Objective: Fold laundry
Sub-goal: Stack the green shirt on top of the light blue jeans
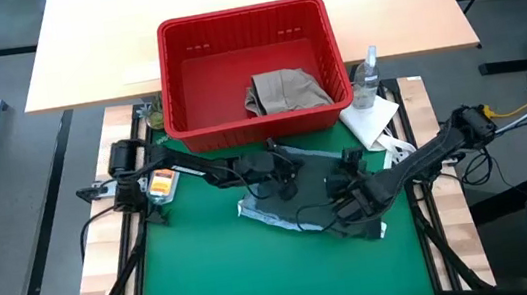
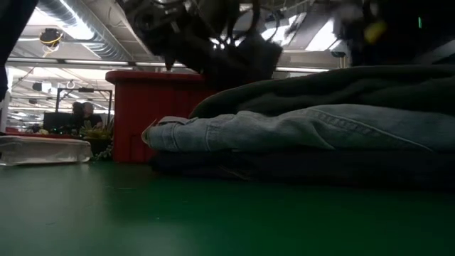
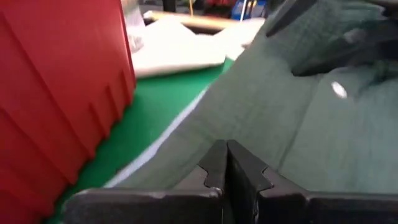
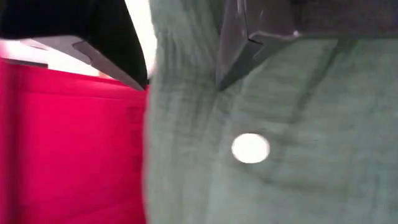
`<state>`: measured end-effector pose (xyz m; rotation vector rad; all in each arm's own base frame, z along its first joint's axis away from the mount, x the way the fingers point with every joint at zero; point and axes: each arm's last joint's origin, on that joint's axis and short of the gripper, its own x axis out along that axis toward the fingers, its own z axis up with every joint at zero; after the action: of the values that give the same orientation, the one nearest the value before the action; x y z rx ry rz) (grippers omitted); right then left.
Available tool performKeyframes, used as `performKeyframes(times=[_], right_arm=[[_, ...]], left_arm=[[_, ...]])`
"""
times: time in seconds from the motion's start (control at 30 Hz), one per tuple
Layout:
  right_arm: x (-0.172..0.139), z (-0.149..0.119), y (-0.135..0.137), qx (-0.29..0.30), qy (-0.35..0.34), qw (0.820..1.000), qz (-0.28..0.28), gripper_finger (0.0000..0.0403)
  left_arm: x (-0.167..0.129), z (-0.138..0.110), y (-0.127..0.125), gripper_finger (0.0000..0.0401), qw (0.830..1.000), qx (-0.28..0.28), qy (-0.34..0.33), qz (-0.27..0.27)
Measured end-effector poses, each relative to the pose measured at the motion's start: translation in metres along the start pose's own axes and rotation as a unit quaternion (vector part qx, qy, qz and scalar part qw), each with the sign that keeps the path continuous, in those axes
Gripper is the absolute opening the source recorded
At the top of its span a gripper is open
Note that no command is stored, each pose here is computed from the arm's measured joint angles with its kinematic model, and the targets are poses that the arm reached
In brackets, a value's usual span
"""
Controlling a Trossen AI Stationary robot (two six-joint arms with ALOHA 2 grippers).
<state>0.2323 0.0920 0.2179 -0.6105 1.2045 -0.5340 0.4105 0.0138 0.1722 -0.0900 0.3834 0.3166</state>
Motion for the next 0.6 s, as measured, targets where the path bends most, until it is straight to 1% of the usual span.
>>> performKeyframes(times=[0.13, 0.27, 0.37, 0.6], right_arm=[[0.029, -0.019, 0.024, 0.016, -0.001, 1.0, 0.024, 0.0195], [0.045, -0.034, 0.037, 0.029, -0.01, 0.999, 0.032, 0.0195], [0.048, -0.037, 0.039, 0.032, -0.012, 0.999, 0.033, 0.0195], [0.048, -0.035, 0.038, 0.027, -0.021, 0.999, 0.01, 0.0195]], left_arm=[[0.014, -0.019, 0.004, 0.0004, 1.0, 0.005, 0.027, 0.01], [0.023, -0.034, 0.007, 0.0004, 0.999, 0.006, 0.046, 0.015], [0.027, -0.041, 0.008, 0.0004, 0.998, 0.008, 0.054, 0.017], [0.028, -0.043, 0.008, 0.0004, 0.998, 0.008, 0.055, 0.017]])
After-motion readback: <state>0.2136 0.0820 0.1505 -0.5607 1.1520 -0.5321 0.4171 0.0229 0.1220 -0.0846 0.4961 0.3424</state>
